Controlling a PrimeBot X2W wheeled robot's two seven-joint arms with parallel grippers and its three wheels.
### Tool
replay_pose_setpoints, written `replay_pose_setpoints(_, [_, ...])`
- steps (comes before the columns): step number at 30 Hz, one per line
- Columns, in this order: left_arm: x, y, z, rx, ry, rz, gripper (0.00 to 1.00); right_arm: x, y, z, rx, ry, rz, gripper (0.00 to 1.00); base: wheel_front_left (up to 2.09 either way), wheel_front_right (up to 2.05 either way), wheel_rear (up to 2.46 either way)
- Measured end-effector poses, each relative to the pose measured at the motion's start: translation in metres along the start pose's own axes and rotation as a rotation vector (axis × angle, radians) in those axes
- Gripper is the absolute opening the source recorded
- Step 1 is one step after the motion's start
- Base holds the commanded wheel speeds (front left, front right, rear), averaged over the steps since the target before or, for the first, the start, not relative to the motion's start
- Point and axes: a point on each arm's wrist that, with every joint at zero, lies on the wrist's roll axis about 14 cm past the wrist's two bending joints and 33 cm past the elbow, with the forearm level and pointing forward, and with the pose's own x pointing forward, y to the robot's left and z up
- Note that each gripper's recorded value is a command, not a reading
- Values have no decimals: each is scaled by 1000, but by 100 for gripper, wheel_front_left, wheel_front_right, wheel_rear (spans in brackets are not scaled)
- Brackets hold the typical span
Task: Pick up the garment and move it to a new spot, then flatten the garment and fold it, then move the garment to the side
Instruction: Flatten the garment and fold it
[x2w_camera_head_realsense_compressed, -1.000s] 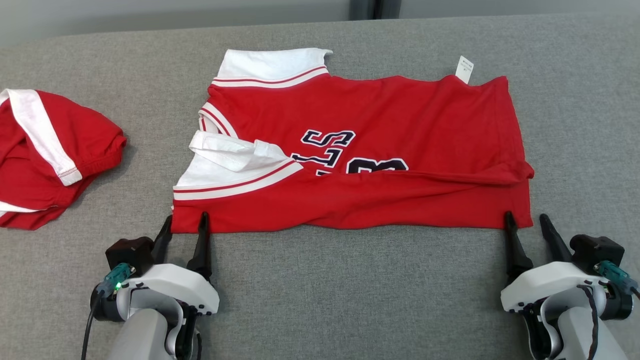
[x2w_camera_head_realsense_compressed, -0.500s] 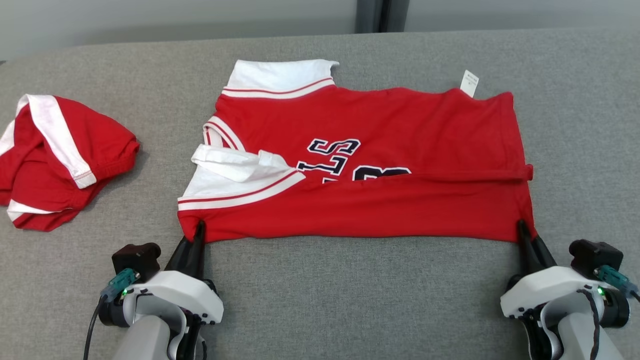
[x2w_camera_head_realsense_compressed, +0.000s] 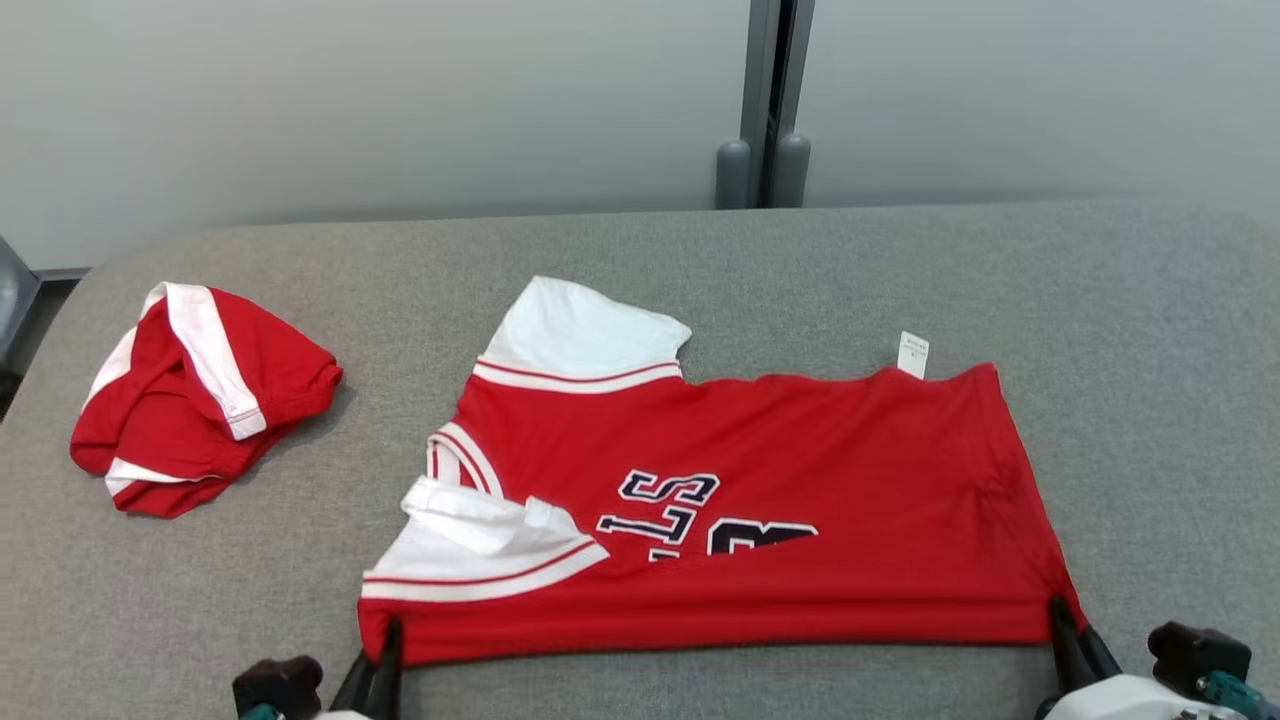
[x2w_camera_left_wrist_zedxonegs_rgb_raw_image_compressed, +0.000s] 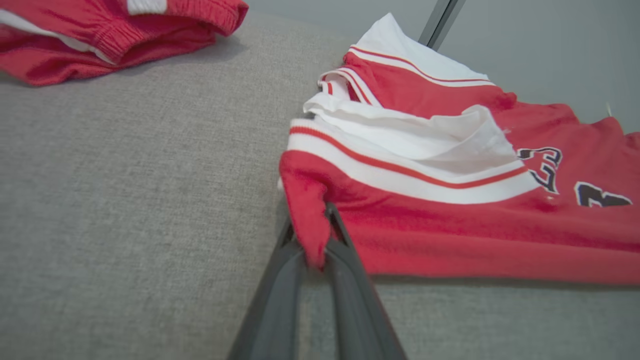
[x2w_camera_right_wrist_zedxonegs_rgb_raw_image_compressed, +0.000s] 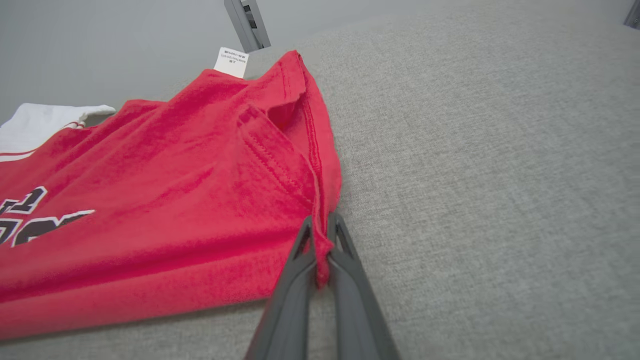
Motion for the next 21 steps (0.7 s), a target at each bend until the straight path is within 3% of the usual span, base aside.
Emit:
replay_pose_setpoints(10, [-36, -1, -30, -16, 49, 9, 0, -25, -3, -24, -8, 55, 12, 0, 0, 0, 0])
replay_pose_setpoints(11, [-35, -2, -28, -15, 43, 8, 16, -25, -5, -25, -7, 58, 8, 0, 0, 0, 0])
replay_pose_setpoints(12, [-32, -2, -24, -14, 31, 9, 57, -24, -7, -24, -8, 56, 4, 35, 0, 0, 0])
replay_pose_setpoints(13, [-30, -3, -20, -11, 20, 7, 100, -22, -9, -22, -8, 51, 0, 100, 0, 0, 0])
replay_pose_setpoints(21, [12, -3, 41, 57, -122, -2, 100, 20, 0, 29, -64, -62, 36, 100, 0, 0, 0])
